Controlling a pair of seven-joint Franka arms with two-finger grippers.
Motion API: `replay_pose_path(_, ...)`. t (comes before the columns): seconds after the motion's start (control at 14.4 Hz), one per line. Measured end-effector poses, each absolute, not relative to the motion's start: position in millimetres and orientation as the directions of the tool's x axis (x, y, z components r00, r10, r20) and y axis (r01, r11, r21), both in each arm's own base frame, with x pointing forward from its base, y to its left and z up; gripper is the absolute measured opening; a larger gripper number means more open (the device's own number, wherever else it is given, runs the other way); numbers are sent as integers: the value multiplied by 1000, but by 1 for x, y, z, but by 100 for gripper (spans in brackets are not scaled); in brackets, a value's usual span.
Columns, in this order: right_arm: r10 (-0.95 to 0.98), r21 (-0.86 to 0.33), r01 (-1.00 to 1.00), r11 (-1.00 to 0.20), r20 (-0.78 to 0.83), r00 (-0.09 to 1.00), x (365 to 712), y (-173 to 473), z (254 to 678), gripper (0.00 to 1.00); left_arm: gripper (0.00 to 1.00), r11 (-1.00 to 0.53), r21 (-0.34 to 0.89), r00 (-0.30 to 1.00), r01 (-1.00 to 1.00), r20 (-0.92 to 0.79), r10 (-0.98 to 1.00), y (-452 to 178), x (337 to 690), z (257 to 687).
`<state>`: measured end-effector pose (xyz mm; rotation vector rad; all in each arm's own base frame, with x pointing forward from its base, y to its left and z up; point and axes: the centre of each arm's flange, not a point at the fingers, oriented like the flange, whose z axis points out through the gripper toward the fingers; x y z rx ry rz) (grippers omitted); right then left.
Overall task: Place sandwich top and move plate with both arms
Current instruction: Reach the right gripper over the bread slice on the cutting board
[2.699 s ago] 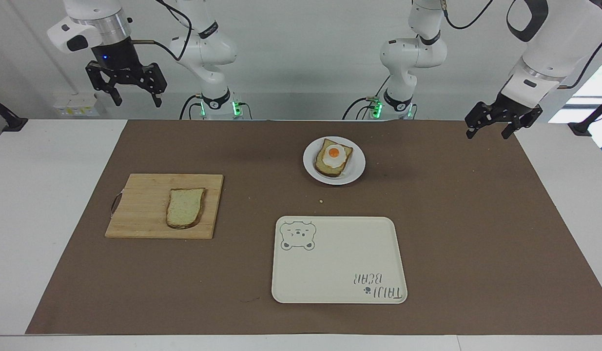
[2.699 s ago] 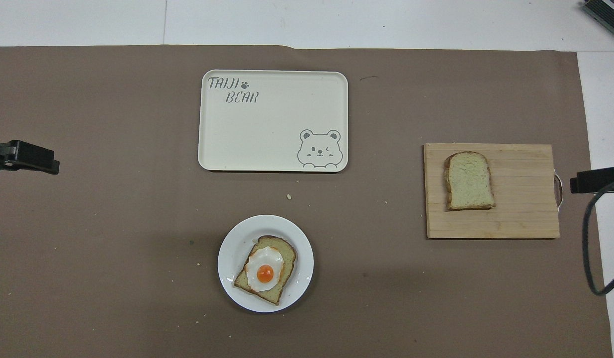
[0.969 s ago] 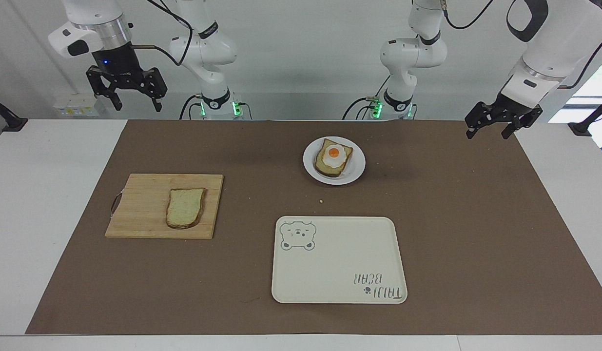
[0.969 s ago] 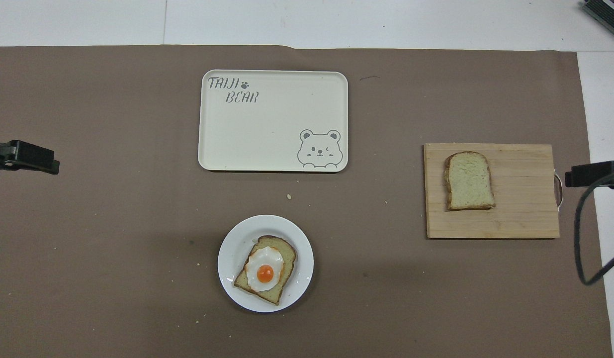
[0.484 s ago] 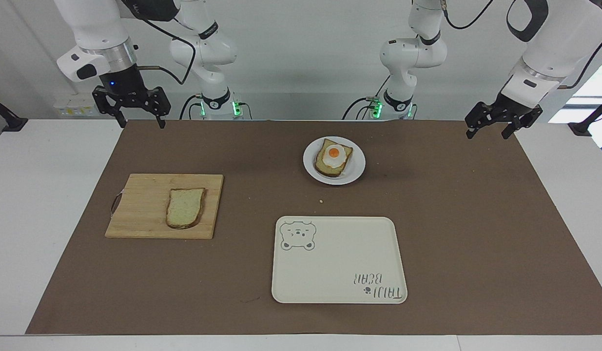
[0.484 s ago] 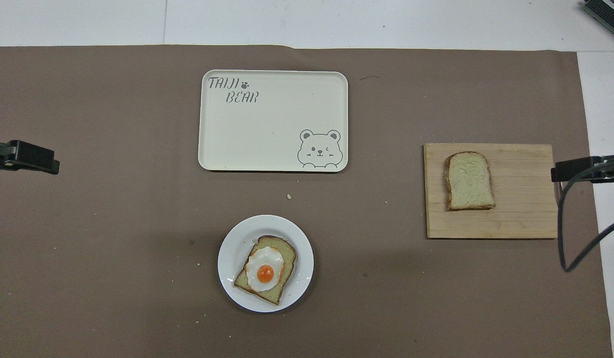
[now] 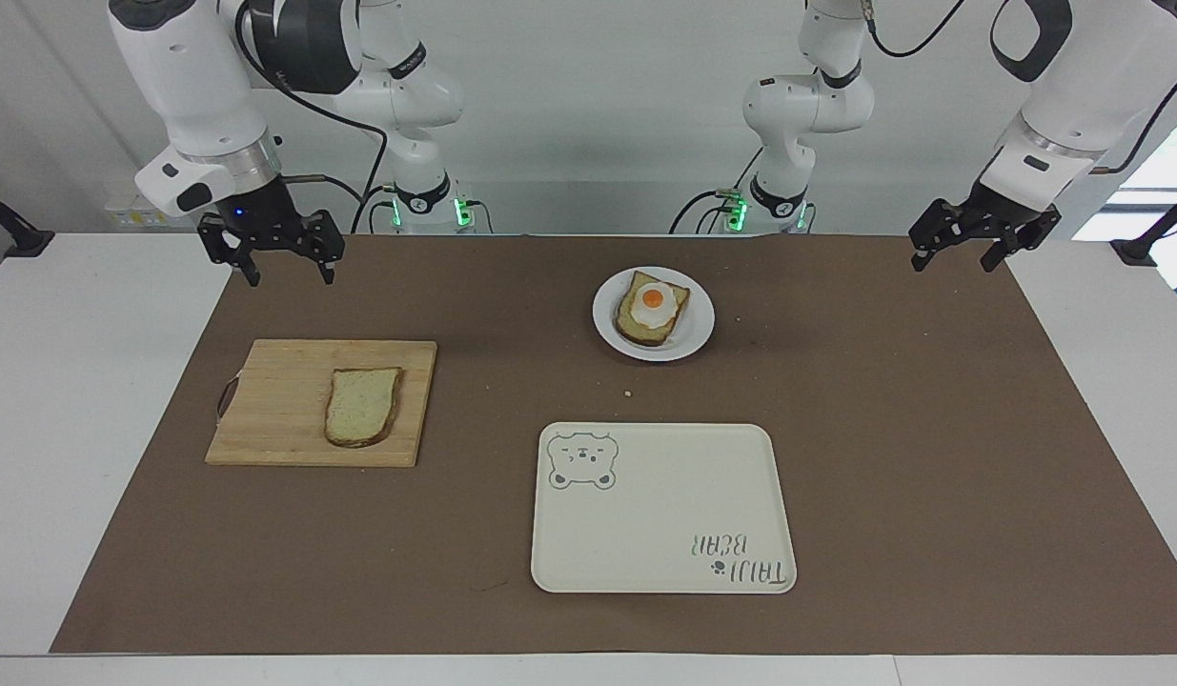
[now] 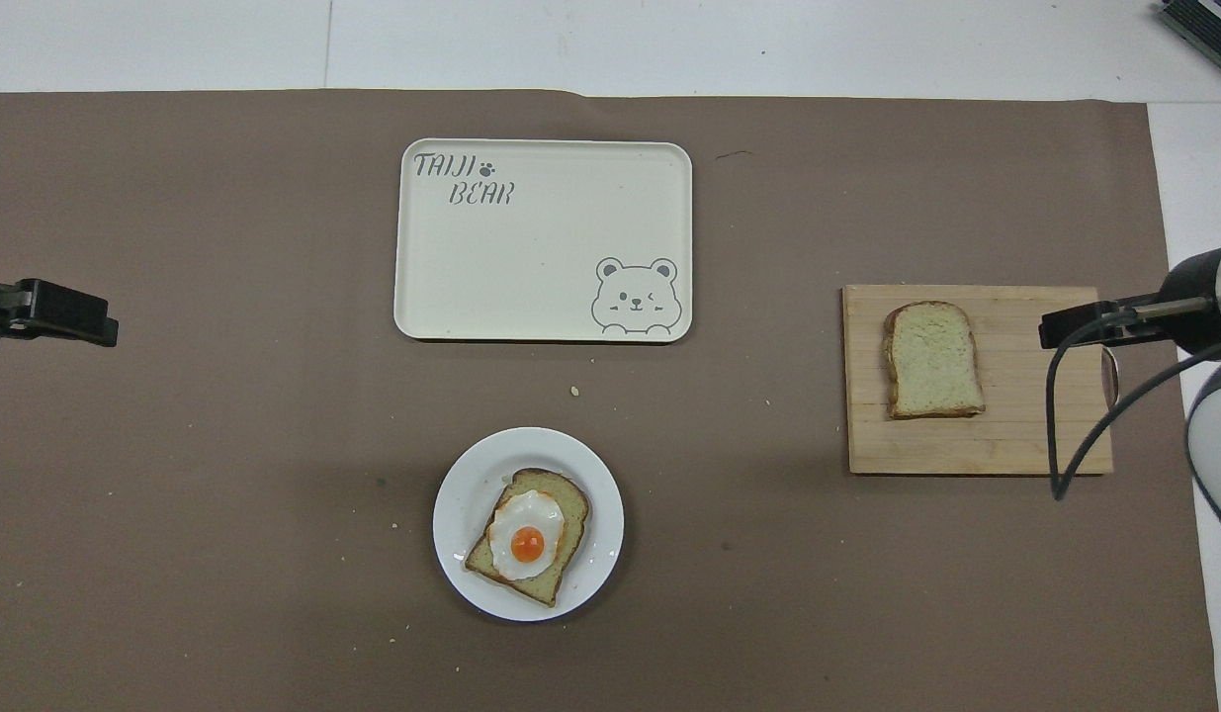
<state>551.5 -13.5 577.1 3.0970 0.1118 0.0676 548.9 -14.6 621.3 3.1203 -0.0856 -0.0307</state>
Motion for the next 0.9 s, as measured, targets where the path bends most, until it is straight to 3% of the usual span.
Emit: replay_pose_path(0.9, 61, 4, 61, -998, -5, 998, 580, -13, 472, 100, 100, -998, 21, 998, -55, -19, -55, -15, 549, 621)
